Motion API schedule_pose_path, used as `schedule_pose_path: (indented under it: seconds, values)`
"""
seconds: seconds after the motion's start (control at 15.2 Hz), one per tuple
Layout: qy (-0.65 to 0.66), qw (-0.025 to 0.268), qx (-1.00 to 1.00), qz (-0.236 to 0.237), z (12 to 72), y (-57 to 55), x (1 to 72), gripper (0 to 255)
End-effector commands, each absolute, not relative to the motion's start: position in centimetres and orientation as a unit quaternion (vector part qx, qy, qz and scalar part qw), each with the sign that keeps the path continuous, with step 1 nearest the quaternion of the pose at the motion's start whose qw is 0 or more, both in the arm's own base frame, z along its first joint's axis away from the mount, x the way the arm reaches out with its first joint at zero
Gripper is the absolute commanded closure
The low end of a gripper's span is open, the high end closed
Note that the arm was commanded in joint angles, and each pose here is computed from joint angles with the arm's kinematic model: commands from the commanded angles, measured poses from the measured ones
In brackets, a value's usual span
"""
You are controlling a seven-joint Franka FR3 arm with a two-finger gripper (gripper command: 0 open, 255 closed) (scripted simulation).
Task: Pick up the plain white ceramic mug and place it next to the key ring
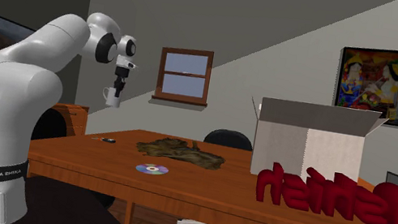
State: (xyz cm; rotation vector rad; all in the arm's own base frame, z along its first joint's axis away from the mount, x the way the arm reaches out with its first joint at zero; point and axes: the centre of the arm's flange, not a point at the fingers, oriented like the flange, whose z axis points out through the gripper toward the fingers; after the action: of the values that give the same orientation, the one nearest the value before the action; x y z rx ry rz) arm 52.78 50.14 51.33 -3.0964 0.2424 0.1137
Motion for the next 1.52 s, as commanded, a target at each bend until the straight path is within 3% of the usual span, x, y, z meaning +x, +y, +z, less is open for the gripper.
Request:
schedule_pose_path:
  seconds: [0.0,1.45]
  values:
    - [0.078,0.017,-0.996,0.036,50.4,50.4,52.8,255]
    - [0.078,0.017,-0.996,0.036,38.8,50.4,52.8,255]
